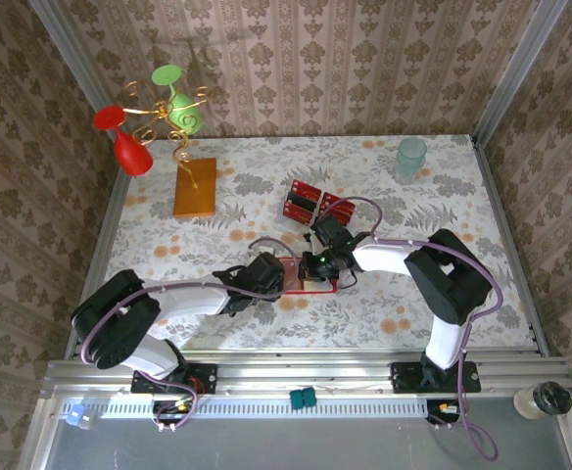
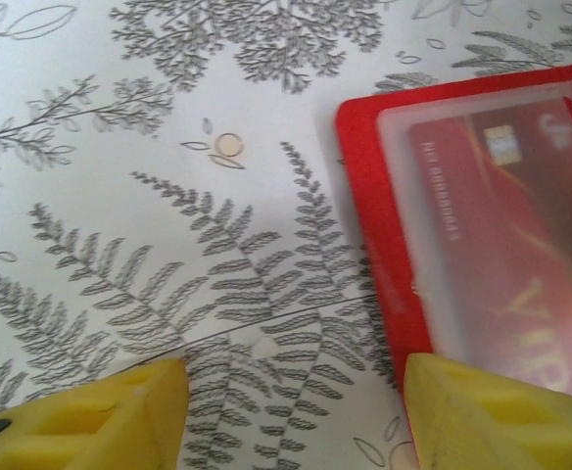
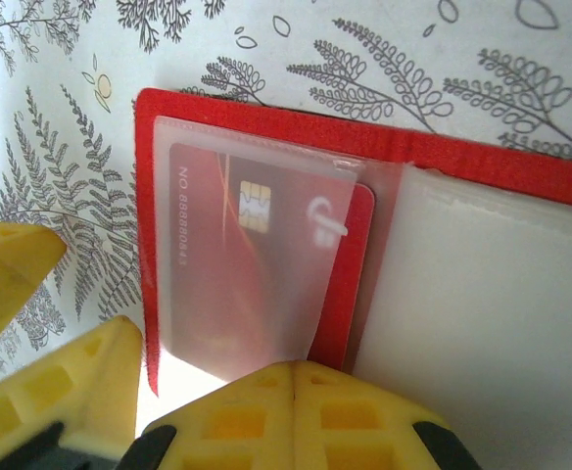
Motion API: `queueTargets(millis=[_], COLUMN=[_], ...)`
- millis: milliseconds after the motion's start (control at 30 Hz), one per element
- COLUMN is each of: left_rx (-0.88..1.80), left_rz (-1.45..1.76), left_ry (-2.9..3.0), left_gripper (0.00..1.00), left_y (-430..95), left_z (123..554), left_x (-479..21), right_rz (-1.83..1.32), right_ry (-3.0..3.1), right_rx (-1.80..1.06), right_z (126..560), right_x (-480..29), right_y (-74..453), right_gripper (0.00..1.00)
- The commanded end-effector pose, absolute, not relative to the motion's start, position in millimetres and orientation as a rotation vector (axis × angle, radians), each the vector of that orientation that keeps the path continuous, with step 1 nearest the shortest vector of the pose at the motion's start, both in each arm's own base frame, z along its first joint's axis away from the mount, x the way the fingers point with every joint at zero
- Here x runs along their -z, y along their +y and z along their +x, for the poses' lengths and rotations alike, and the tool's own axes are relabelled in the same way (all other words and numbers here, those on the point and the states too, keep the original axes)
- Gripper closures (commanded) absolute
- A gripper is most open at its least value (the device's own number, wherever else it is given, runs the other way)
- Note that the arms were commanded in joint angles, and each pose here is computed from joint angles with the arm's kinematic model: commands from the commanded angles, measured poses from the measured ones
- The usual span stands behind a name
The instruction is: Put the credit cards into the card holder
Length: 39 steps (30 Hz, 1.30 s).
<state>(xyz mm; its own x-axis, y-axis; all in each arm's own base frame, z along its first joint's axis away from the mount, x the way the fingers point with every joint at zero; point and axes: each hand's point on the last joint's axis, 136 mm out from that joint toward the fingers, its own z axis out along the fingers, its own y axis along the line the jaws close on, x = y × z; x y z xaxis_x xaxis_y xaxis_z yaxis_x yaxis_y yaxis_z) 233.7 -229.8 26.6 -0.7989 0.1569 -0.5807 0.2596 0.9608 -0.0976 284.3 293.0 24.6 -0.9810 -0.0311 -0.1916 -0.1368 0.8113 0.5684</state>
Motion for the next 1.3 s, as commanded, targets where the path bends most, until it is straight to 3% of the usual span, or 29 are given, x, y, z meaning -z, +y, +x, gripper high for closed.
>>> queueTargets(millis=[0, 1267], left_rx=[0.224, 0.233], left_rz=[0.248, 0.247], left_ry=[2.541, 2.555], left_gripper=[0.39, 0.40], left_y=[-219, -221], left_z=[231, 232], left_x=[-20, -11], right_rz=[-0.124, -0.183], right_ry=[2.777, 2.880], right_rx=[-0.880, -0.749], right_z=[294, 289], right_x=[-47, -14], right_y=[288, 295], right_gripper=[0.97, 0.99])
